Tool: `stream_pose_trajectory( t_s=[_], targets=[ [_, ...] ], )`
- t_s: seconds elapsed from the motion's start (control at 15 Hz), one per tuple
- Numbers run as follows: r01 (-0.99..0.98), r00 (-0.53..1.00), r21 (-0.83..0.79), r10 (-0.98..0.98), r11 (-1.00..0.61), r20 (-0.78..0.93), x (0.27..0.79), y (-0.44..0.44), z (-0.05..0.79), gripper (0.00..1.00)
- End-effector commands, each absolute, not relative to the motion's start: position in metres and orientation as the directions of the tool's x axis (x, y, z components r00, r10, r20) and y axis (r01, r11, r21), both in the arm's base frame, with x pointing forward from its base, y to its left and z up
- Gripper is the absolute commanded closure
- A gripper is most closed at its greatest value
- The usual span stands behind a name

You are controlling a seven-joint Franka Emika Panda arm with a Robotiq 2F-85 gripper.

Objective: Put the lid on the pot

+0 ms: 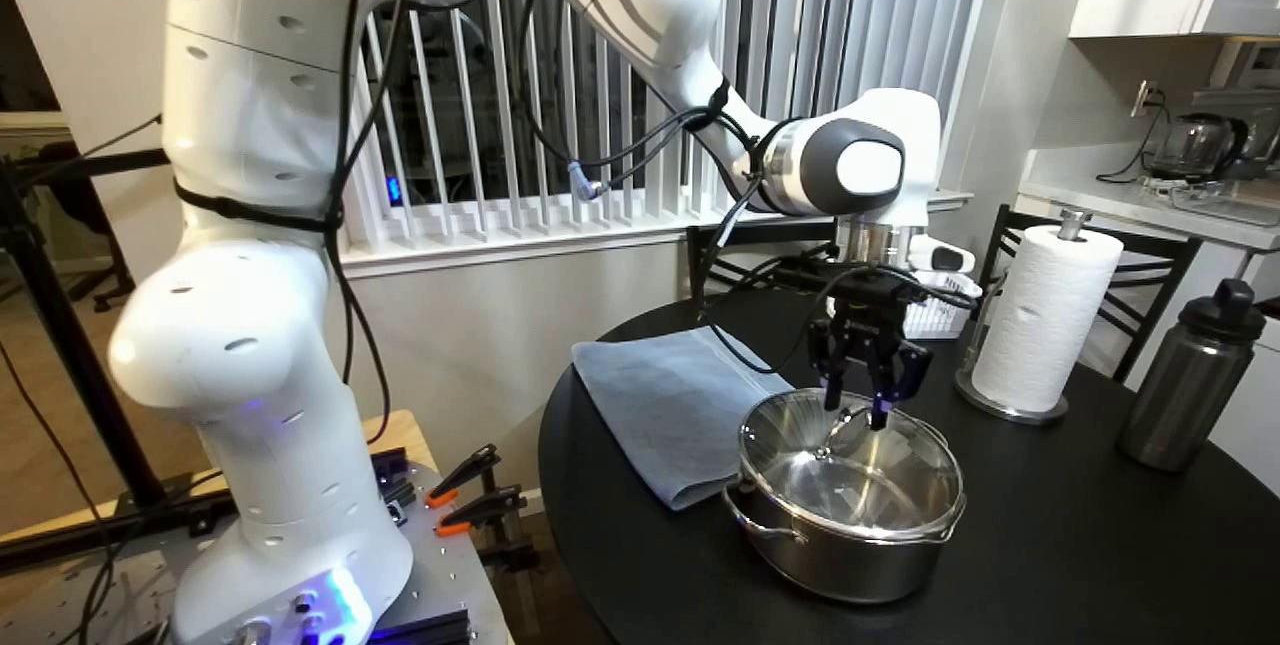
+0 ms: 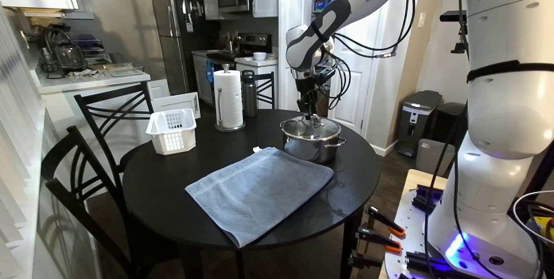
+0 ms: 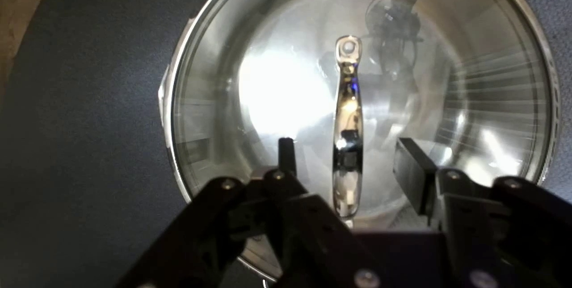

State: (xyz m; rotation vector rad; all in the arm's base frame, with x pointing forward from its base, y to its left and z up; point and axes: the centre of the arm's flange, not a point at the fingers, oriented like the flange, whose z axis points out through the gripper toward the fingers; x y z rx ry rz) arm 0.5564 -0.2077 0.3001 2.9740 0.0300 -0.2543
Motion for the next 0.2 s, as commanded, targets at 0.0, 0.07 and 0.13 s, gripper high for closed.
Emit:
stream_pose_trajectory(
  t_s=[0.0,0.07,0.13],
  targets=[
    [0.033,0.985,0.154,0.007,-0.988,-0.17,0.5564,-0.2077,0.3001,0.4],
    [0.033,0.985,0.154,0.007,-0.988,-0.17,0.5564,-0.2077,0.3001,0.4],
    [0.033,0.985,0.154,0.007,-0.988,-0.17,0.5564,-0.2077,0.3001,0.4]
  ],
)
